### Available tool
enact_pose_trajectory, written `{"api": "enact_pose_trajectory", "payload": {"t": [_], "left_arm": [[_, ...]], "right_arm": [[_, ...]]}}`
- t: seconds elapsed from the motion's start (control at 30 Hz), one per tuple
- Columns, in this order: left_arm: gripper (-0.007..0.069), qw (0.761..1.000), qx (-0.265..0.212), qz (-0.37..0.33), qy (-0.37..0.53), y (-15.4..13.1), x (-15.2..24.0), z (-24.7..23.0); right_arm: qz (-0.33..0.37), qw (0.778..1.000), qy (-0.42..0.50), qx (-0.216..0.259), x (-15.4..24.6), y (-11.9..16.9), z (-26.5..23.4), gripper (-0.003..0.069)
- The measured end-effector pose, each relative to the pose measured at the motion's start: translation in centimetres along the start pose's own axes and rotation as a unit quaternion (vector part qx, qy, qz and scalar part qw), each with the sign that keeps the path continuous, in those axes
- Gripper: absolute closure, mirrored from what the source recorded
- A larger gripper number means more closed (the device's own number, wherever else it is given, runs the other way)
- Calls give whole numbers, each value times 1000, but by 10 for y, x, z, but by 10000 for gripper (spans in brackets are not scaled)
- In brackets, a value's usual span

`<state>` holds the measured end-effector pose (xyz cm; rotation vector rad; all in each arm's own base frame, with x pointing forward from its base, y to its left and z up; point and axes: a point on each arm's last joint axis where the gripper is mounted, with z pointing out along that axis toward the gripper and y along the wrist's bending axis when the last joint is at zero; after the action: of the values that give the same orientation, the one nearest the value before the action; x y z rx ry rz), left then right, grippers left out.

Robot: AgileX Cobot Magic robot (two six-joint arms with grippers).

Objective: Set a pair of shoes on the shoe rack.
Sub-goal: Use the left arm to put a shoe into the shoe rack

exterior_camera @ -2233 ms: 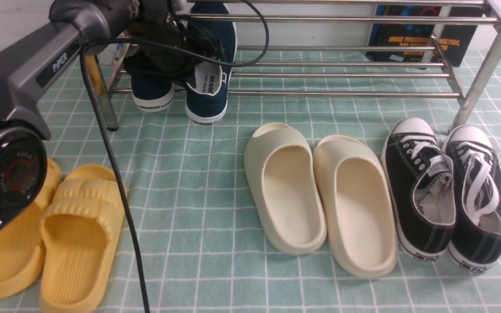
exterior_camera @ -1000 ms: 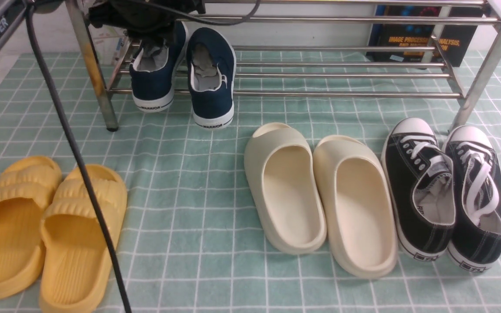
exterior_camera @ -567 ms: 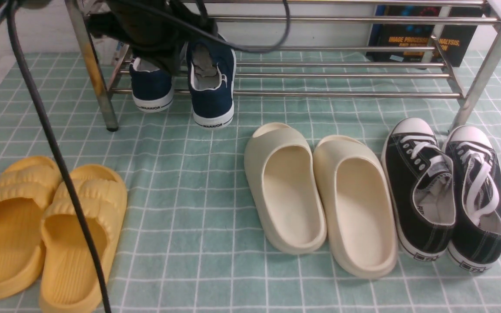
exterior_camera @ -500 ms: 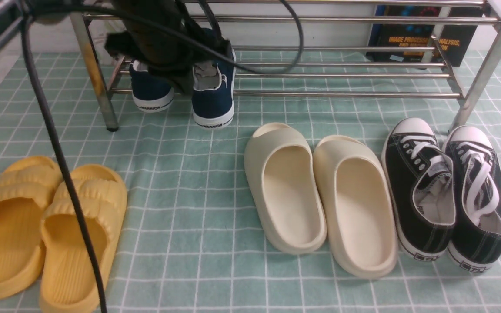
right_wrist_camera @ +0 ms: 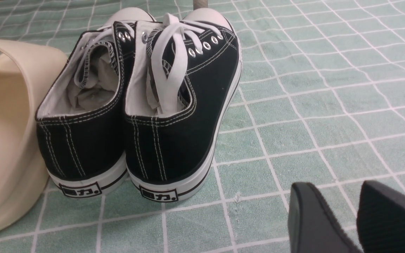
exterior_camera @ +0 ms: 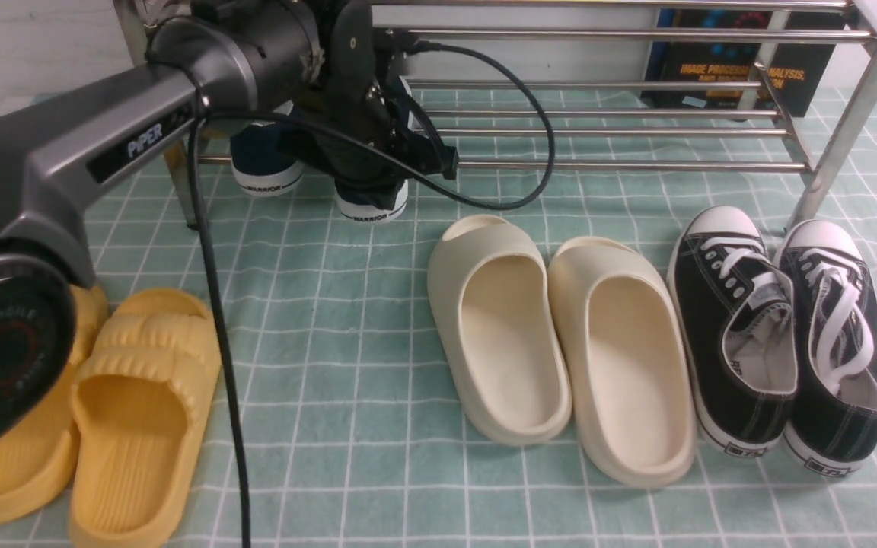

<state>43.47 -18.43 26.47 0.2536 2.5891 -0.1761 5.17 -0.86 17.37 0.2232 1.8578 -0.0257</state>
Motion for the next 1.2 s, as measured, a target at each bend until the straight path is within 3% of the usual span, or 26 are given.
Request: {"api": "enact_pose_trajectory", "payload": {"t": [0.2, 0.43, 0.63, 0.9, 1.2], "left_arm": [[638, 1000, 6, -16, -24, 5, -21, 8], [638, 997, -19, -30, -66, 35, -41, -1], [638, 998, -16, -22, -50, 29, -38, -3], [638, 998, -4, 5, -69, 14, -39, -67], [638, 997, -78, 20, -19, 31, -21, -122]], "right_arm": [[0, 1000, 0, 0, 0, 0, 0, 419], [0, 1000, 0, 0, 0, 0, 0, 419], [0, 1000, 0, 0, 0, 0, 0, 419], [0, 1000, 0, 0, 0, 0, 0, 419], [0, 1000, 0, 0, 0, 0, 0, 419]]}}
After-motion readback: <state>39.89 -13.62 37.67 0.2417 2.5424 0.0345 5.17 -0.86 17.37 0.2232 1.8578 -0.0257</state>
